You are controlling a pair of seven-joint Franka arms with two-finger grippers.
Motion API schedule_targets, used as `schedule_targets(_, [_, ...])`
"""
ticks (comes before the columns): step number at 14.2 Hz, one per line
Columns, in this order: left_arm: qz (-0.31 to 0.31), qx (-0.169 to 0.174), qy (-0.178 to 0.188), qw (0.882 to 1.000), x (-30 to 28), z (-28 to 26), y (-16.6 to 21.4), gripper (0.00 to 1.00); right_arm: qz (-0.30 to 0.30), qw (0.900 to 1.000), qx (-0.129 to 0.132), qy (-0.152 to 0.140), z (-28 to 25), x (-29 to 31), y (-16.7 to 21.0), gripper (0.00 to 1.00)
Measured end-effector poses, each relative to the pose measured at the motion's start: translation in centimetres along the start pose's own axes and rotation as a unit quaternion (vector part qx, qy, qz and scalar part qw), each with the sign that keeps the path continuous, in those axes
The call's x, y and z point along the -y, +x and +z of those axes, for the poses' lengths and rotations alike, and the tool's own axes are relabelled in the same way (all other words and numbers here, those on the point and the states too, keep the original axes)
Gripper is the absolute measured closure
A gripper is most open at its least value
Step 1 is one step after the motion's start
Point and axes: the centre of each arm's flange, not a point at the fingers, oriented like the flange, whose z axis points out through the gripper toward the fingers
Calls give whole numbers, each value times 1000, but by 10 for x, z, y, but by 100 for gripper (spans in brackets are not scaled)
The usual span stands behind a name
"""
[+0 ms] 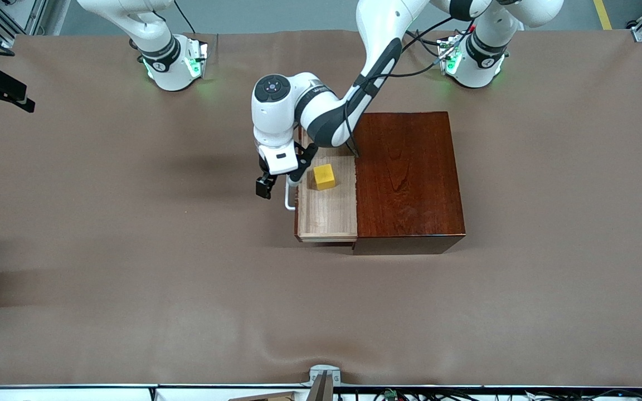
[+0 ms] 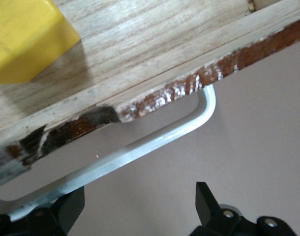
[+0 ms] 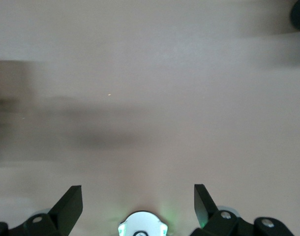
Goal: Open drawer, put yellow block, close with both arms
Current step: 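Lower the left gripper to the drawer front beside the handle, then push the drawer shut into the box with the left gripper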
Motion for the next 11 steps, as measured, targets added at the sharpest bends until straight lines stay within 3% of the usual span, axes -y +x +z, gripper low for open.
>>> schedule_targets(3, [-14,-20,37,999,-5,-1,22,0,-4,1000,-9,-19,-7,1,1,0])
schedule_targets(11, [-52,-58,111,991,-15,3,86,0,-2,1000,-16,-15,-11,-2,6,0])
